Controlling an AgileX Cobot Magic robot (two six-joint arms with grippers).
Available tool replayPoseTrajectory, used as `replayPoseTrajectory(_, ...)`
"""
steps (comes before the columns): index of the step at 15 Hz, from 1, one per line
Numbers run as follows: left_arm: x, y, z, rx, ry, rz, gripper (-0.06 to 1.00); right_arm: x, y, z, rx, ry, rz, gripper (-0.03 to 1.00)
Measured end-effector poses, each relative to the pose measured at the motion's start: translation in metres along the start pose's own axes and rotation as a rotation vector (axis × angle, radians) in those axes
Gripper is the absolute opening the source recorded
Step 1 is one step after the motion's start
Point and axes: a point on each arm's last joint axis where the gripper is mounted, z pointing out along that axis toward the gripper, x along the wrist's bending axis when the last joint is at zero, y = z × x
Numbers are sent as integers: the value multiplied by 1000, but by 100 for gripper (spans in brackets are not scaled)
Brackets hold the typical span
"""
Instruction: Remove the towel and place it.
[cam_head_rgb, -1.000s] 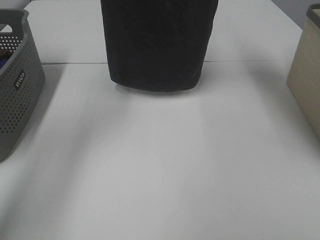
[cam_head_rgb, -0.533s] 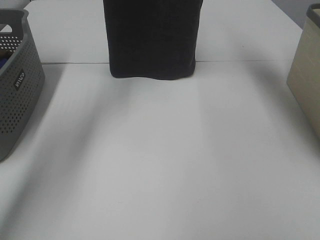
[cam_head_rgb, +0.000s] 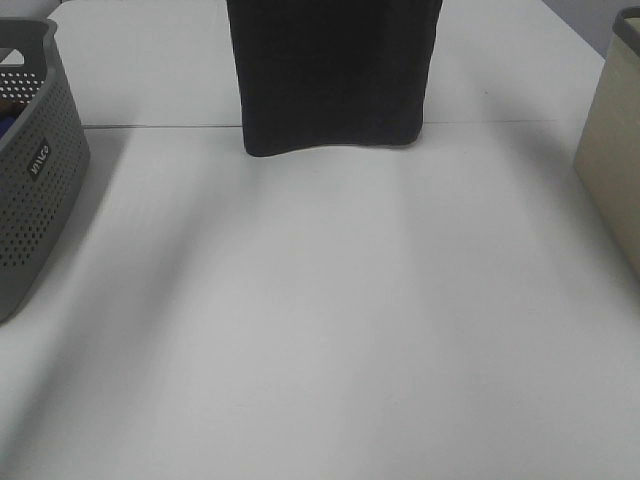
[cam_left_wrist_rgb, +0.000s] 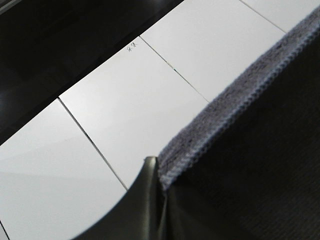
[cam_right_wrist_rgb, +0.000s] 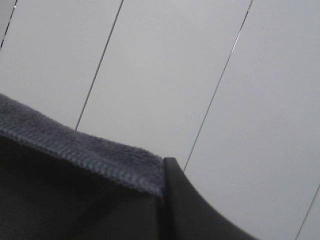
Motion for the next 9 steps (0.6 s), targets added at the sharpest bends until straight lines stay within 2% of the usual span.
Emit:
replayPoseTrajectory(7,-3,-6,0,63,-32,2,0,3,-8,3,25,9,44,1)
replayPoseTrajectory(9,-5,-10,-1,111,-57,-1,0,5,-18,2,131,24,79,1)
